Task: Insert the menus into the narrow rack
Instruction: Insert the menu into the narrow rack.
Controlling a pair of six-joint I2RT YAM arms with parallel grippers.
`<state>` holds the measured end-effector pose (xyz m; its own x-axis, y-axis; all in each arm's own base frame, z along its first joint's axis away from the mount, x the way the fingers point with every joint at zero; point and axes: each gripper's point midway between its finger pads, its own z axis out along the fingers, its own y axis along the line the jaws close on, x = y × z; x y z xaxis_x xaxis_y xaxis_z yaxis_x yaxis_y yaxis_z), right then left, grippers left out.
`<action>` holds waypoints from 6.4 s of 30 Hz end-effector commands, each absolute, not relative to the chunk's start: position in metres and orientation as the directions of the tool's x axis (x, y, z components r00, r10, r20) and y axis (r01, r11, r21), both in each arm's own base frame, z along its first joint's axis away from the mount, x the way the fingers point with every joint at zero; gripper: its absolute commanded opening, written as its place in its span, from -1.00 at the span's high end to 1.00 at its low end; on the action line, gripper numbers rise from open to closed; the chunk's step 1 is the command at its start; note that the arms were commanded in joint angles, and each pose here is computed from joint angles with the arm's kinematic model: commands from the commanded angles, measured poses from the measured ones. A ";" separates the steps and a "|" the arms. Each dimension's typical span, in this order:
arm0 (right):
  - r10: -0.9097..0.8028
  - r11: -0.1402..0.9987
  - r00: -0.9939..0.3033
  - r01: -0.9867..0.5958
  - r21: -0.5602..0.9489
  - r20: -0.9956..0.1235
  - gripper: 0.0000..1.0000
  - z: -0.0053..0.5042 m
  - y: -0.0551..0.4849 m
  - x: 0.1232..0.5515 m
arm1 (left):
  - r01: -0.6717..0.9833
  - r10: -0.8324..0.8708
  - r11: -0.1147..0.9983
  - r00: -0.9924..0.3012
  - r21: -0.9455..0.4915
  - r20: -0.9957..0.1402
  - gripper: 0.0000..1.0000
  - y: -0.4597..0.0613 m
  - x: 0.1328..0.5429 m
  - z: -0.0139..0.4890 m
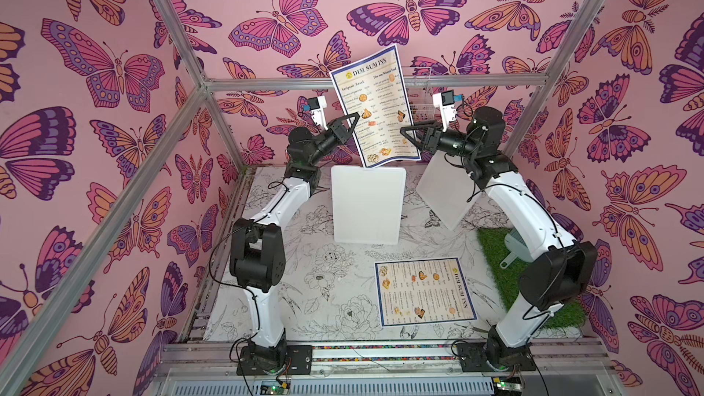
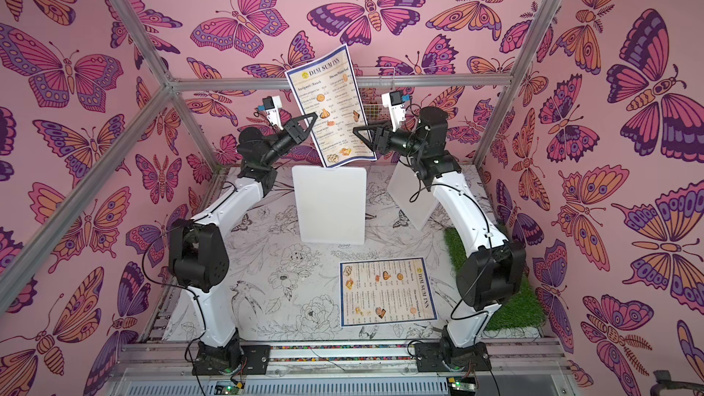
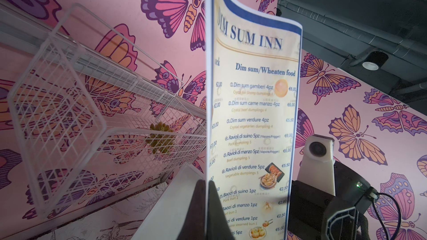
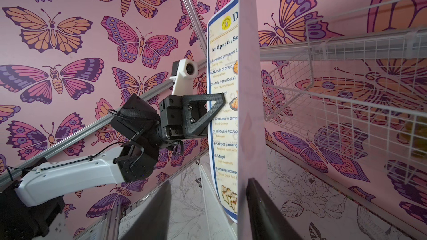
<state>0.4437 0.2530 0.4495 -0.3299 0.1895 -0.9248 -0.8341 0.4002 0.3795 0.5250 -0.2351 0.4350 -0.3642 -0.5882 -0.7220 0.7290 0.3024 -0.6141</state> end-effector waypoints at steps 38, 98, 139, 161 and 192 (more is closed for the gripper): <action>0.169 0.363 -0.320 -0.859 0.361 -0.932 -0.08 0.454 0.274 0.440 | 0.735 -0.606 0.354 -0.291 -0.579 -0.740 0.99 -0.202 0.516 0.451; 0.140 0.390 -0.317 -0.853 0.346 -0.938 -0.08 0.446 0.275 0.438 | 0.729 -0.563 0.368 -0.320 -0.577 -0.762 0.99 -0.202 0.530 0.426; 0.110 0.544 -0.329 -0.770 0.334 -0.938 0.09 0.433 0.245 0.475 | 0.859 -0.495 0.221 -0.309 -0.461 -0.812 0.99 -0.233 0.497 0.458; 0.137 0.547 -0.281 -0.778 0.310 -0.950 1.00 0.442 0.236 0.474 | 0.858 -0.485 0.210 -0.325 -0.469 -0.812 0.58 -0.237 0.506 0.448; 0.085 0.548 -0.162 -0.816 0.182 -0.983 0.80 0.469 0.231 0.449 | 0.857 -0.395 0.253 -0.333 -0.450 -0.856 0.99 -0.242 0.500 0.430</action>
